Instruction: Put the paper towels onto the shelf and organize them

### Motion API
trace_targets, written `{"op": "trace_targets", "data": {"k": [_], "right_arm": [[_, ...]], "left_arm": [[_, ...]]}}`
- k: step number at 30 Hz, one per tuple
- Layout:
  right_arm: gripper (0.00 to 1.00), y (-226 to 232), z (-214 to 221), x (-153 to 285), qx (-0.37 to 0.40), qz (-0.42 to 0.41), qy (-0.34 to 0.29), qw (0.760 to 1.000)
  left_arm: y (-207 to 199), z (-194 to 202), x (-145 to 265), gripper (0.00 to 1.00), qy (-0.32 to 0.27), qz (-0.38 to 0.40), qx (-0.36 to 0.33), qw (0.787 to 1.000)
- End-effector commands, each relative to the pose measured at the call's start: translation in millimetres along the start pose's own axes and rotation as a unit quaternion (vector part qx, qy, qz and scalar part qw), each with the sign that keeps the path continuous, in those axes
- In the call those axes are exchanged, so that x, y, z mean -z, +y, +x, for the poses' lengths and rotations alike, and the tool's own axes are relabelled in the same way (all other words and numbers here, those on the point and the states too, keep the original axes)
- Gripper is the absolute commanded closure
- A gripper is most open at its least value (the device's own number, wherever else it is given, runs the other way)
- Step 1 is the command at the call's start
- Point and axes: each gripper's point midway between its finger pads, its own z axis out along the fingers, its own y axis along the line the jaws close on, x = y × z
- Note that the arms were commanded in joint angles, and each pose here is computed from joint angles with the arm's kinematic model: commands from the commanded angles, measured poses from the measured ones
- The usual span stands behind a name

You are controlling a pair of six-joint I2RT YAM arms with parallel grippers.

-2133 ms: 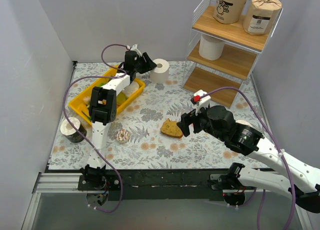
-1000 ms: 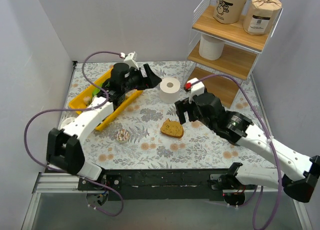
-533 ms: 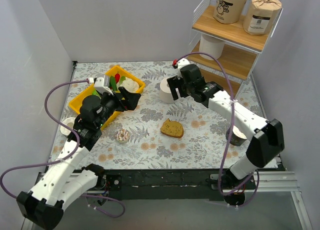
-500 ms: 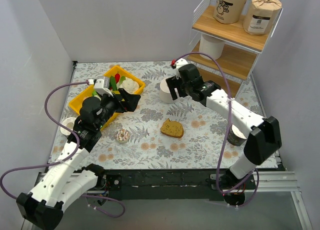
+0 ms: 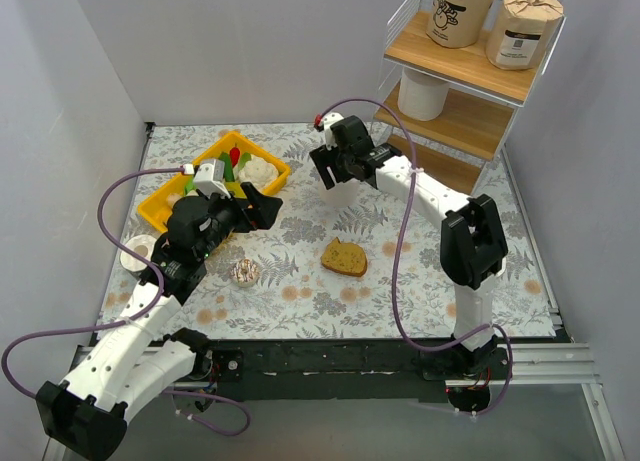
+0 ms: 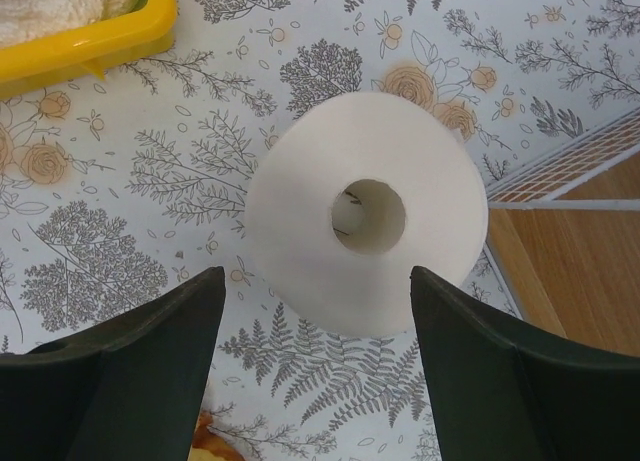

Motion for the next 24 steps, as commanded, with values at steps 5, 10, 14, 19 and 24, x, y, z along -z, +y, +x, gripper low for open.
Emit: {"op": "trace_targets", "data": {"k": [5, 10, 14, 19, 24], "right_arm": [[0.21, 12, -24, -16, 0.013, -0.035, -0.031, 0.999], [0.23, 15, -18, -30, 0.014, -0.042, -0.018, 0.999], [0.25, 15, -11, -41, 0.023, -0.039, -0.007, 0.999], [0.34, 6, -9, -44, 0.036, -0.016, -0.001, 0.999], [0.53, 4, -16, -31, 0.071, -0.006, -0.009, 0.997]], "left_arm": [[-7, -3, 4, 0.02, -0.004, 0.016, -0.006, 1.0], [-8, -1, 3, 0.02, 0.0, 0.02, -0.007, 1.0], [-9, -1, 4, 0.02, 0.001, 0.022, -0.007, 1.0], [-9, -1, 4, 0.02, 0.001, 0.024, -0.008, 1.0], [-9, -1, 4, 0.02, 0.001, 0.022, -0.009, 1.0]]}}
